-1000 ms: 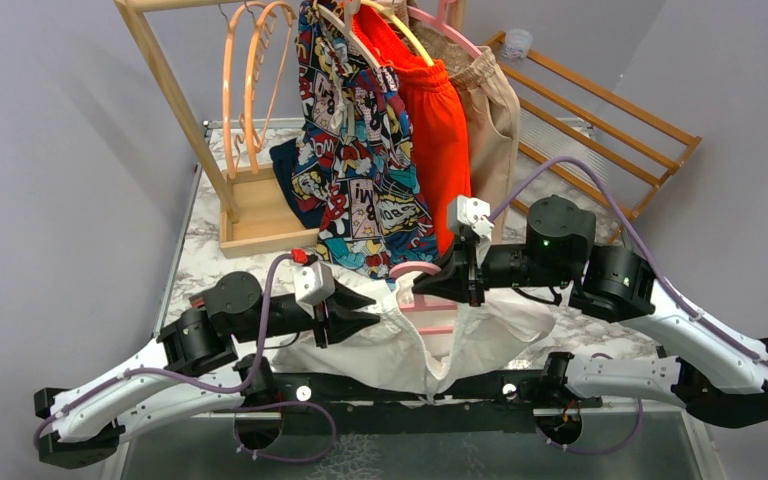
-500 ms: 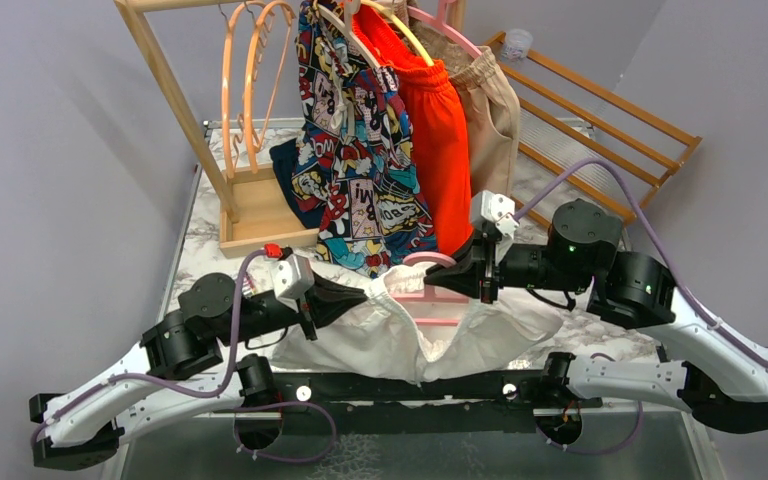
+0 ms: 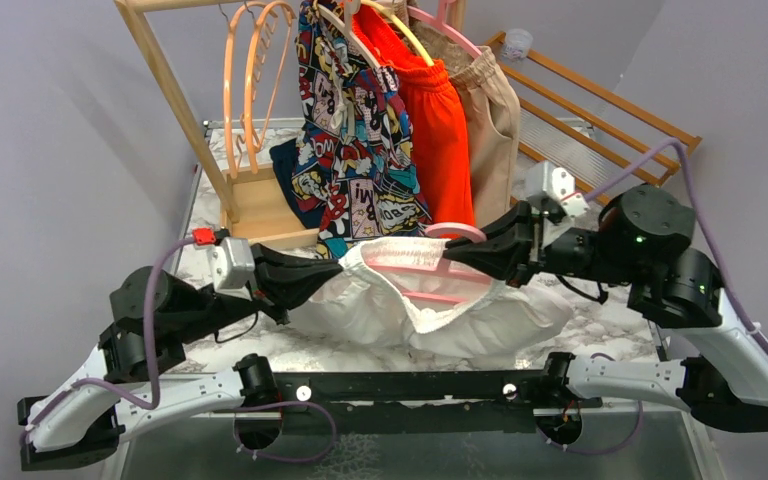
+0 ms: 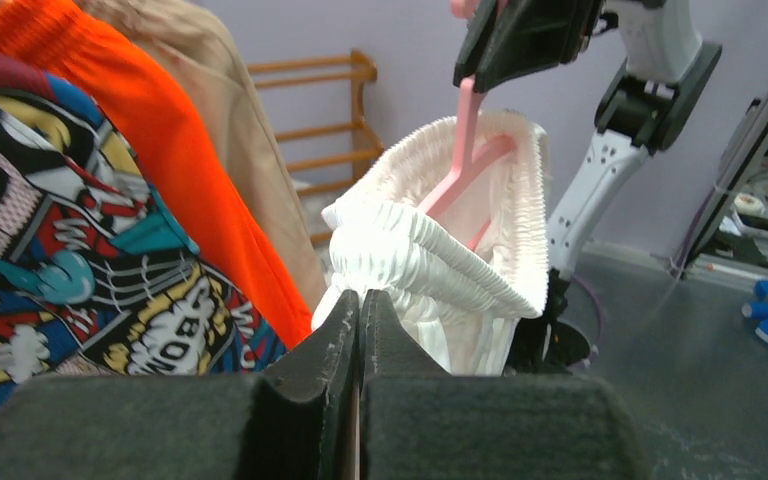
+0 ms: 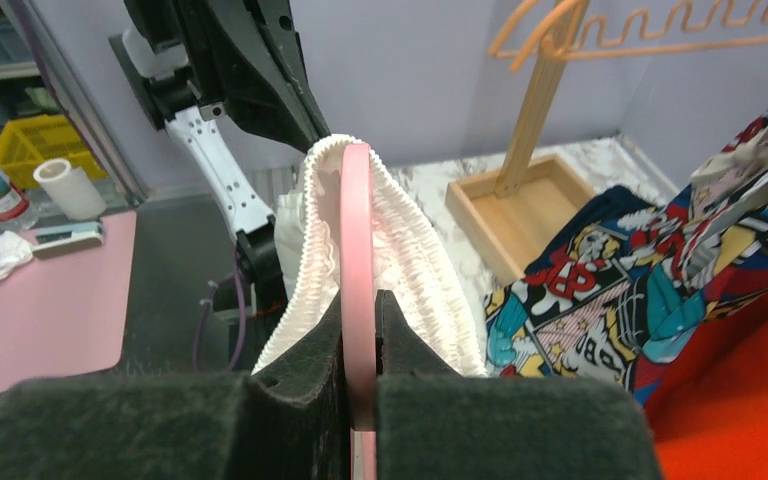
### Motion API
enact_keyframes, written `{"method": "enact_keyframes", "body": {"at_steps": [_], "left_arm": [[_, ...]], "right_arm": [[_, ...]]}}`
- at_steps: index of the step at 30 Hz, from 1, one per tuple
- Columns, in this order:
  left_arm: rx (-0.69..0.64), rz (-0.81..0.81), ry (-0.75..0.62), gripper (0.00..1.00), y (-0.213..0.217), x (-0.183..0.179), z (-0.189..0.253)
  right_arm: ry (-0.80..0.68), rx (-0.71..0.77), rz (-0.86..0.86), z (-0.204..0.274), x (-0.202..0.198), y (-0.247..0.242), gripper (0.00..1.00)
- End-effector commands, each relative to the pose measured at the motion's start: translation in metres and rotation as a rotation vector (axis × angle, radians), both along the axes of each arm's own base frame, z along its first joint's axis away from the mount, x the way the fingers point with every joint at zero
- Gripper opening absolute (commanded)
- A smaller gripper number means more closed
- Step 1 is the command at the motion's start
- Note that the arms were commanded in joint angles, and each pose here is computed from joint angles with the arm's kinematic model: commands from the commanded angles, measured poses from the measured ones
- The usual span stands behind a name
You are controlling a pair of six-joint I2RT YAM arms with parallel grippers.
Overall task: Place the shorts on the hanger
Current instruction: Hang the shorts on the hanger.
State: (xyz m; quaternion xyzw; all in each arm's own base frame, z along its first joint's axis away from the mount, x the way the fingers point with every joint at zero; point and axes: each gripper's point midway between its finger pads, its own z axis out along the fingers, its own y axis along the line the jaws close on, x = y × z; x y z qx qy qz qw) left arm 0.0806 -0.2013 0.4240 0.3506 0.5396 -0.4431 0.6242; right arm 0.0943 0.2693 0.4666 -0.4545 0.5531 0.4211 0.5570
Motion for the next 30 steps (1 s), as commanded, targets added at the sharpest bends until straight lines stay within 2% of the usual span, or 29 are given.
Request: {"method": "enact_keyframes", "body": {"at_steps": [1, 5, 7, 9, 18, 23, 30], "left_arm": [[-0.028, 0.089, -0.055, 0.04, 0.012, 0.012, 0.024], [0.001, 0.107, -0.011, 0.47, 0.011, 0.016, 0.0], [-0.006, 0.117, 0.004, 0.57, 0.014, 0.016, -0.006], [-0.026, 0.135, 0.012, 0.63, 0.022, 0.016, -0.006], [-0.064, 0.265, 0.007, 0.66, 0.062, 0.023, -0.008], [0.032, 0.321, 0.022, 0.66, 0.066, 0.032, -0.034], [0.182, 0.343, 0.035, 0.66, 0.051, 0.044, -0.073]], "right_arm": [[-0.062, 0.078, -0.037, 0.031, 0.002, -0.012, 0.01], [-0.038, 0.062, -0.048, 0.016, 0.003, -0.013, 0.01], [-0.026, 0.06, -0.056, 0.01, 0.003, -0.015, 0.01], [-0.019, 0.067, -0.061, 0.008, 0.002, -0.018, 0.01], [-0.012, 0.076, -0.067, 0.012, -0.001, -0.025, 0.01], [-0.008, 0.081, -0.059, 0.015, -0.004, -0.028, 0.01], [-0.01, 0.091, -0.066, 0.018, -0.005, -0.032, 0.01]]}}
